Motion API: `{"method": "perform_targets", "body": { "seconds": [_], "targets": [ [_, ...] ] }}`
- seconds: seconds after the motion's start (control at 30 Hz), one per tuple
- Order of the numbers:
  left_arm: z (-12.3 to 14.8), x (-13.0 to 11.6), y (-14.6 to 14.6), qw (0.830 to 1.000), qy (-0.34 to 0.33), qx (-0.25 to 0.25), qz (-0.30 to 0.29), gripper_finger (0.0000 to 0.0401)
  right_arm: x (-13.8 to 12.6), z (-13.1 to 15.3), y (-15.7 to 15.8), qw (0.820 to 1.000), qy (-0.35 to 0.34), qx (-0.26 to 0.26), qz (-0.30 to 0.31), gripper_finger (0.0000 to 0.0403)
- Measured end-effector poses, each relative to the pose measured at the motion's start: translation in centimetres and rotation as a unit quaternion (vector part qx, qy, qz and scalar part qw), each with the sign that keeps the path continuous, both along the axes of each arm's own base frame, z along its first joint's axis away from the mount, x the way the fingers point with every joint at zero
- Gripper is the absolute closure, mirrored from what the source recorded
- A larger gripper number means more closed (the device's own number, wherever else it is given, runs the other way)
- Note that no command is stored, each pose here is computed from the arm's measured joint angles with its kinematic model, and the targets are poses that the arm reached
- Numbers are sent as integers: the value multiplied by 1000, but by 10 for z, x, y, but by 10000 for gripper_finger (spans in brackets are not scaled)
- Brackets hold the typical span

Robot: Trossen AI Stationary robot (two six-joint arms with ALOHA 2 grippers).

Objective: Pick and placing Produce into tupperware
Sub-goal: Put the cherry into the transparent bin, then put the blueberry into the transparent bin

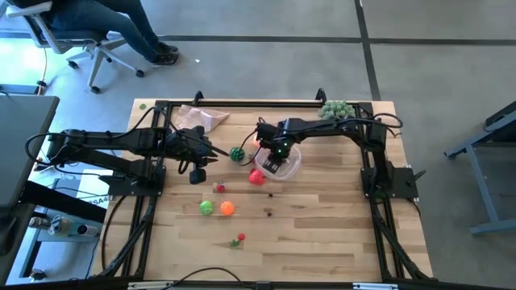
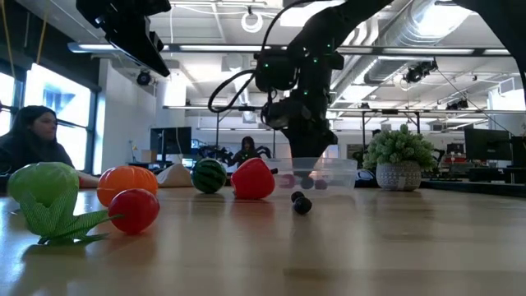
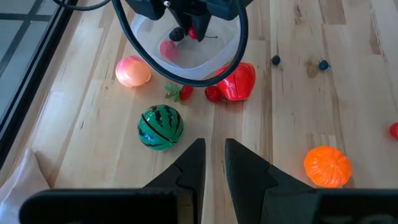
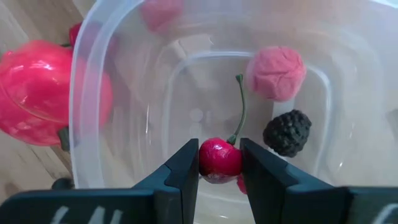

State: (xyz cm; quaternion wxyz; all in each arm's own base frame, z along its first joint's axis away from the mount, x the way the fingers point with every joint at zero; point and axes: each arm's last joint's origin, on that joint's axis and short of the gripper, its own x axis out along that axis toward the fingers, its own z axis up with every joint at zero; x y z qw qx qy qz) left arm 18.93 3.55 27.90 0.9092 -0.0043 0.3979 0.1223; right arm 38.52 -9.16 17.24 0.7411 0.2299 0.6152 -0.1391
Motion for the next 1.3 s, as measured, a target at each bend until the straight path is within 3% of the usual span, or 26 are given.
{"method": "perform_targets", "body": {
  "seconds": [0.4, 0.6, 0.87, 1.1, 1.3],
  "targets": [
    [0, 0, 0, 1000, 0, 0, 0, 350, 0, 0, 0, 1000, 2, -9, 0, 260],
    [0, 0, 0, 1000, 0, 0, 0, 350, 0, 1, 0, 1000, 0, -11, 7, 257],
    [0, 0, 0, 1000, 0, 0, 0, 350, -16, 54, 8, 998, -50, -44, -3, 257],
    [0, 0, 0, 1000, 0, 0, 0, 350, -33, 115, 56, 985, -144, -79, 45, 257],
    [0, 0, 0, 1000, 0, 0, 0, 350, -43, 134, 126, 965, -172, -170, 103, 257]
  ]
}}
